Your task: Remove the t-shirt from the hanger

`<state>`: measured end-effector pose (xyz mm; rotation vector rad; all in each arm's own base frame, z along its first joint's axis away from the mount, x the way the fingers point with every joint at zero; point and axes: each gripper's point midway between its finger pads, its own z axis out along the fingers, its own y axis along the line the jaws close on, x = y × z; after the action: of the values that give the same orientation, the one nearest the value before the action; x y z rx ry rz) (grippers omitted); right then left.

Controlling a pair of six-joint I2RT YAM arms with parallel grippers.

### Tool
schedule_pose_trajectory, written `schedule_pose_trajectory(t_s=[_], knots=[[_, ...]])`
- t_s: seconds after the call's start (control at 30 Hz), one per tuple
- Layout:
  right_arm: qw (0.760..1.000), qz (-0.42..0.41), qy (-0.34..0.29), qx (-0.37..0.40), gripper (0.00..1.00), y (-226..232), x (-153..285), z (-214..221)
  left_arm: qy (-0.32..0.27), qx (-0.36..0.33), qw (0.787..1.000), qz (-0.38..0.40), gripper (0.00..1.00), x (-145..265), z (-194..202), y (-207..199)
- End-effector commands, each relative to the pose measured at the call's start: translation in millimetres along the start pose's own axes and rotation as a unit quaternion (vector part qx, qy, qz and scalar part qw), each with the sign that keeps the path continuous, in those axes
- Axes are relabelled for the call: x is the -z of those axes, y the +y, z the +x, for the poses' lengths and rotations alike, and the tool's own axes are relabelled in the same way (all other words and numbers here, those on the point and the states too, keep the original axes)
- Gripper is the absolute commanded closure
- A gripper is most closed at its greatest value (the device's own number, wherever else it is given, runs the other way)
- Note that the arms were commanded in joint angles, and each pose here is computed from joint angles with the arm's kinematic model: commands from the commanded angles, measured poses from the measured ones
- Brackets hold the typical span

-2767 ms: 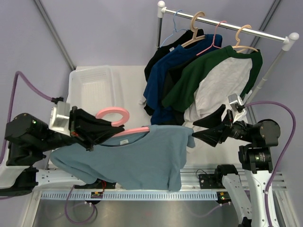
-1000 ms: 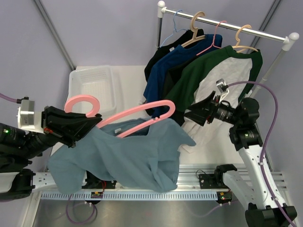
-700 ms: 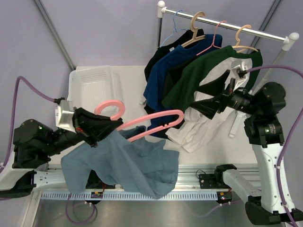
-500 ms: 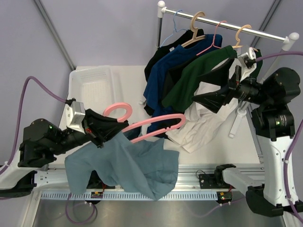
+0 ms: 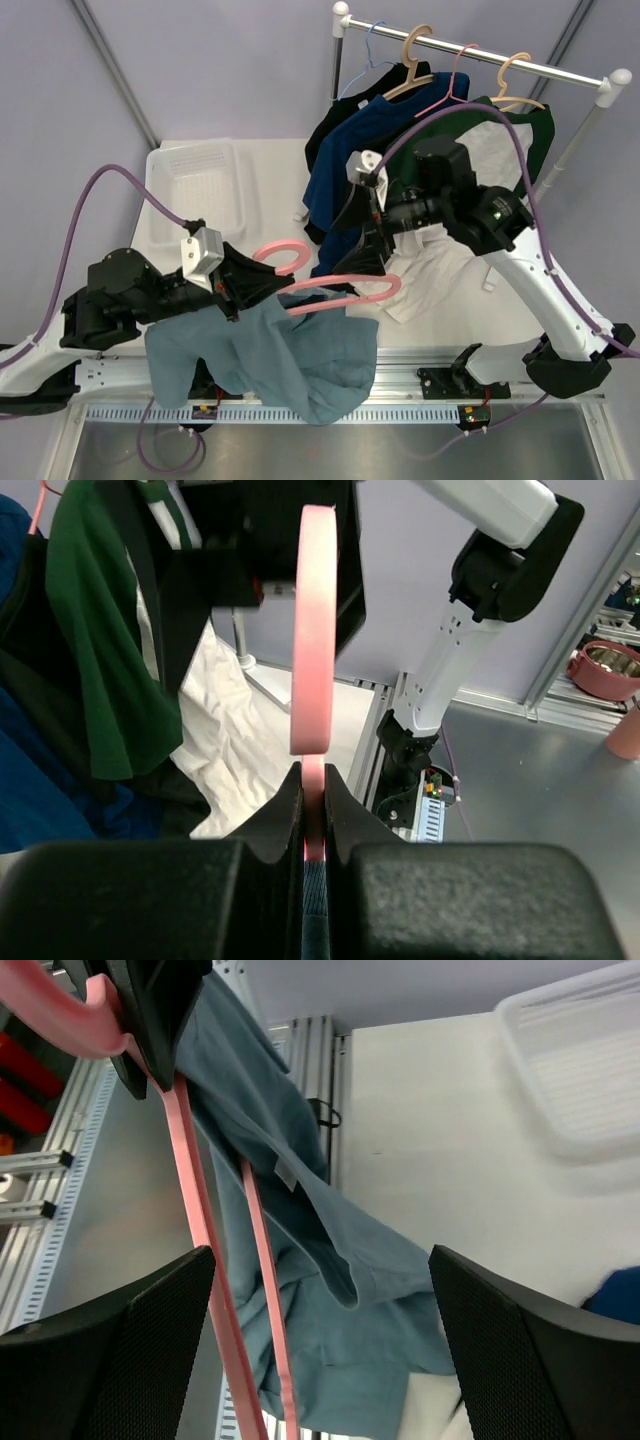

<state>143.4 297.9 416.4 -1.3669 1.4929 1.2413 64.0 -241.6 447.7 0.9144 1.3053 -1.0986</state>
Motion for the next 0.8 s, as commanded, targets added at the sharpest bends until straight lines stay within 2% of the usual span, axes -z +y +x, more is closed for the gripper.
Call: schedule_pose_trajectory(t_s=[0.0,0.23,0.4,0.53,0.77], knots=[[0.998,-0.01,0.002,0.056,0.07,15,-4,7,-0.029,-0.007,0.999,0.034,1.0,-2,-19,-13],[0.997,-0.025,0.02,0.065,0.11,26,-29,27,-0.012,0.001,0.999,0.042,1.0,-13,-15,-16],[0.996,0.043,0.014,0.078,0.11,9,-20,20,0.011,0.002,0.999,0.042,1.0,-18,-3,-15],[0.993,0.084,0.003,0.083,0.07,9,-2,3,0.016,0.002,0.999,0.04,1.0,-17,2,-15],[0.996,0.003,-0.012,0.09,0.06,55,12,6,0.012,0.003,0.999,0.045,1.0,-16,-4,-17]])
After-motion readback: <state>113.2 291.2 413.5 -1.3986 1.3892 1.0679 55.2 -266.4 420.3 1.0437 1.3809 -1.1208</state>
